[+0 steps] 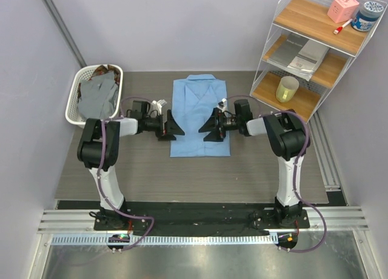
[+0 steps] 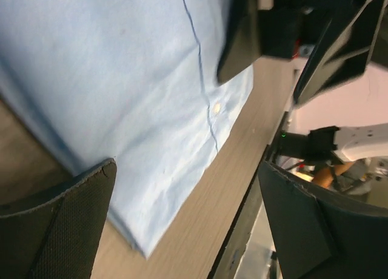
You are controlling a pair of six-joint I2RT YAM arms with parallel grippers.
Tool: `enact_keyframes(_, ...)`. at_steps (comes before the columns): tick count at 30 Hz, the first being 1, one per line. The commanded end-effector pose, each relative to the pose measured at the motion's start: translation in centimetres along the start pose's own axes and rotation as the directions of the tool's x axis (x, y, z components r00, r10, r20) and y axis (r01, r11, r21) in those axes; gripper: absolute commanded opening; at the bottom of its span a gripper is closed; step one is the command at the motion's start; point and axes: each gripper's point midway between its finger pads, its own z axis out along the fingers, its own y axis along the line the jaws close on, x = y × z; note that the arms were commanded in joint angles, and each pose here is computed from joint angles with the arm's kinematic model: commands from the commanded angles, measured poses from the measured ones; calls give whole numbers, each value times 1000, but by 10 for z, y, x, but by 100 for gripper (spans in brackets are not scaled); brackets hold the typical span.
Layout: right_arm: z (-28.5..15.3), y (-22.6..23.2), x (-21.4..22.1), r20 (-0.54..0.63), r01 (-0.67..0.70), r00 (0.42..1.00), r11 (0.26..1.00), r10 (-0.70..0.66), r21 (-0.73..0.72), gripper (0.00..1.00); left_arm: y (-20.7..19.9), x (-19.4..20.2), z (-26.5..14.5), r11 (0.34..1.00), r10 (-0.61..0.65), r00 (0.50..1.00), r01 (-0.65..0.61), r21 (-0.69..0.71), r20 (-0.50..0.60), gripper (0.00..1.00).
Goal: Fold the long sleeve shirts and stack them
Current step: Fold the shirt
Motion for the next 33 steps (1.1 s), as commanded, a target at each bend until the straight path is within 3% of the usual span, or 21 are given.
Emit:
enact_keyframes(1,-60,17,1,-51,104,994,984,-97,147,81,-19,9,-43,960,221,974,-224,-170,-42,100)
enact_keyframes(2,-79,23,-11,-19,133,991,979,-132,157,78,-20,21,-54,948,216,972,-233,-218,-97,100)
enact_keyframes(3,-89,24,-18,-16,196,980,966,-196,171,75,-31,18,-69,886,370,921,-390,-250,-125,100)
enact_keyframes(5,-109,27,-28,-24,223,974,944,-224,242,68,-34,8,-88,766,491,852,-520,-378,-178,100)
enact_keyframes(6,-113,24,-32,-52,301,953,917,-298,261,66,-36,7,-96,678,588,776,-627,-383,-230,100)
enact_keyframes(9,-106,25,-43,-74,329,944,898,-321,292,62,-58,3,-109,365,787,509,-840,-402,-348,100)
enact_keyframes(10,-101,29,-53,-61,341,939,893,-338,294,60,-64,12,-103,236,839,361,-916,-325,-407,100)
enact_keyframes(11,-93,30,-57,-60,346,937,892,-343,292,59,-64,16,-101,214,845,330,-930,-299,-422,100)
enact_keyframes(12,-85,27,-61,-60,348,936,892,-345,290,56,-64,20,-97,225,844,334,-931,-289,-419,100)
enact_keyframes(15,-56,40,-74,-61,426,903,863,-426,270,52,-59,46,-79,371,794,399,-916,-153,-460,100)
enact_keyframes(16,-41,42,-76,-77,451,891,854,-447,258,52,-66,49,-67,350,788,369,-927,-136,-493,100)
enact_keyframes(17,-34,40,-79,-85,456,889,853,-450,254,51,-60,51,-56,360,765,387,-920,-157,-514,100)
enact_keyframes(19,-22,33,-85,-99,465,885,849,-455,252,49,-52,68,-42,299,787,341,-940,-164,-515,100)
enact_keyframes(20,-15,29,-85,-116,487,873,837,-473,248,49,-67,48,-25,192,867,268,-958,-215,-420,100)
enact_keyframes(23,-3,12,-87,-155,503,864,824,-478,260,46,-61,61,-7,-32,890,84,-969,-246,-448,100)
enact_keyframes(27,6,-8,-87,-175,483,875,837,-451,258,45,-49,68,18,-136,868,17,-953,-271,-496,91)
enact_keyframes(33,7,-40,-79,-216,488,872,821,-440,297,43,-28,74,45,-257,837,-90,-935,-244,-539,63)
